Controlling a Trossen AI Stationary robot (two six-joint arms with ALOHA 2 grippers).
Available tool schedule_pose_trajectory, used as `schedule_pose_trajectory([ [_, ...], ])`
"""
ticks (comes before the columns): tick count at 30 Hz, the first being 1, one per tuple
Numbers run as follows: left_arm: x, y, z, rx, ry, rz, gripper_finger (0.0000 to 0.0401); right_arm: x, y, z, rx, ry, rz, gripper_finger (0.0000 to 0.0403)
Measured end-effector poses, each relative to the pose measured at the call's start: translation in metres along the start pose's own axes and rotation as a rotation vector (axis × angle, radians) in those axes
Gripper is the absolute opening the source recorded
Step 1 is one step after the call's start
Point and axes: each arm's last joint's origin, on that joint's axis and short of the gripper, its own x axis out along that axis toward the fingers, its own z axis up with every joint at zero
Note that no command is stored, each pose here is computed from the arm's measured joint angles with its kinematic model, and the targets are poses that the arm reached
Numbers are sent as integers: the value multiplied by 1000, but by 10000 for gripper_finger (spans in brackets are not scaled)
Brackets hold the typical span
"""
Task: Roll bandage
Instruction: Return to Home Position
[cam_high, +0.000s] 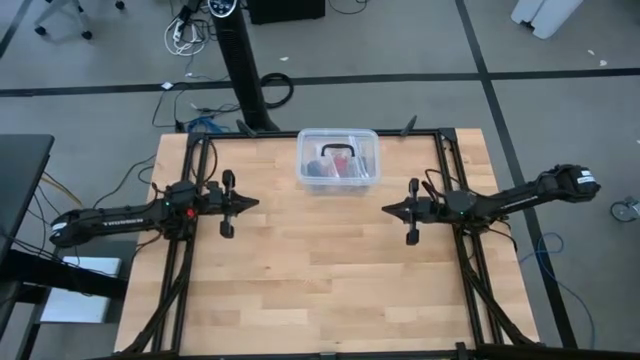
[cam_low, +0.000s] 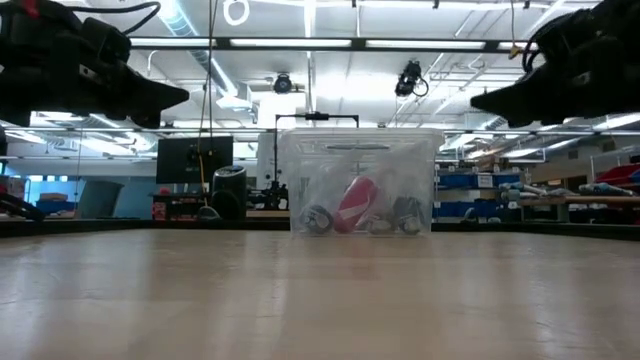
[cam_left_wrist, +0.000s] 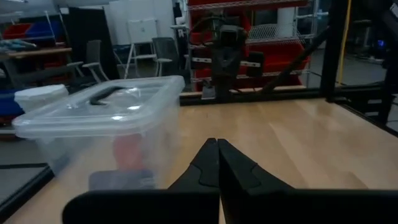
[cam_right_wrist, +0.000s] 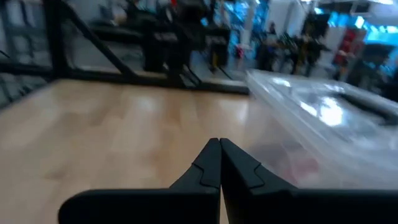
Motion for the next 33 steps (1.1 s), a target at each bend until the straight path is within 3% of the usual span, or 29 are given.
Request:
schedule_pose_trajectory([
  [12, -17, 4, -5, -55, 41, -7, 0, -27, -12, 6, 24, -31, 26, 0],
  [28, -23, 18, -8, -71, 67, 103, 0, -36, -42, -4, 69, 30, -98, 0],
  [33, -27, 14, 0, -51, -24, 23, 0, -41, -40, 0, 77, 54, -80, 0],
])
